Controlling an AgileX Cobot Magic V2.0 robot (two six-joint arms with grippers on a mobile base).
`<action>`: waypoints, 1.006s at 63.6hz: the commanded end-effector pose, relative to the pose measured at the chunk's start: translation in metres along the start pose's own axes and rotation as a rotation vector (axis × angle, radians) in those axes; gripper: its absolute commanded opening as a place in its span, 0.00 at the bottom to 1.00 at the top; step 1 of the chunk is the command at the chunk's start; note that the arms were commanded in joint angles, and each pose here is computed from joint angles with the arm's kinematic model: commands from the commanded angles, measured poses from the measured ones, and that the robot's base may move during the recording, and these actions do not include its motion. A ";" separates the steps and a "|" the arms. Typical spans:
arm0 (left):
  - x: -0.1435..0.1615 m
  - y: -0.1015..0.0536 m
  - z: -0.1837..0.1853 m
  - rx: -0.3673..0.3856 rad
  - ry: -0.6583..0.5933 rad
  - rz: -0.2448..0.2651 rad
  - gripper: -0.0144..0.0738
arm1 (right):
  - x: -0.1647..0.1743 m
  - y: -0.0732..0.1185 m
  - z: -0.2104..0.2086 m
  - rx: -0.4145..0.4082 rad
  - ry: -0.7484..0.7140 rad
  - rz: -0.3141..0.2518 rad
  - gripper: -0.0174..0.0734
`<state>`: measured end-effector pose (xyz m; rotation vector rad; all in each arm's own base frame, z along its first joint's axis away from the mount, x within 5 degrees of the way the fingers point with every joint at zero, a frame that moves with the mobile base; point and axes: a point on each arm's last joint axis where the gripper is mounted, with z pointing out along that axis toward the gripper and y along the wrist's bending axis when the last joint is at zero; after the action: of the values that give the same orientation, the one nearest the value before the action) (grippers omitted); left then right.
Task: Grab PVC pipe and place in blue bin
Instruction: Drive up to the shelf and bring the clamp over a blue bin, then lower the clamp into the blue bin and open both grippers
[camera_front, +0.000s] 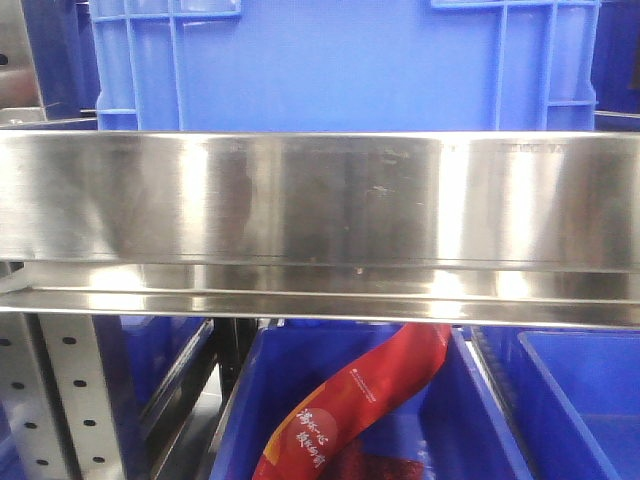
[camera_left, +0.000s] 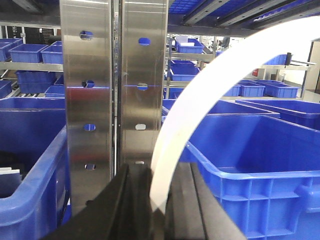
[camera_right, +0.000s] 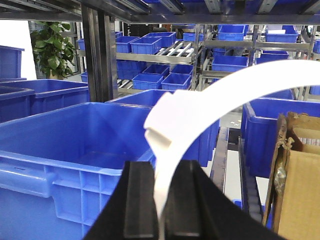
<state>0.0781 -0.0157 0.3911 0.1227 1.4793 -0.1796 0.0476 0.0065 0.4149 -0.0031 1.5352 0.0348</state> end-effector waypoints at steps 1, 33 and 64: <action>-0.005 0.000 -0.001 0.003 -0.036 -0.002 0.04 | -0.002 -0.001 0.001 0.005 -0.022 -0.006 0.01; 0.015 -0.002 0.042 0.023 0.134 -0.156 0.04 | -0.007 -0.005 0.023 0.026 -0.047 0.003 0.01; -0.025 -0.053 0.159 0.238 0.157 -0.013 0.04 | 0.004 0.041 0.160 -0.265 0.213 -0.002 0.01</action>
<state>0.2081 -0.0815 0.4176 0.2963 1.6887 -0.3502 0.1863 0.0376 0.4105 -0.1744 1.7586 0.2224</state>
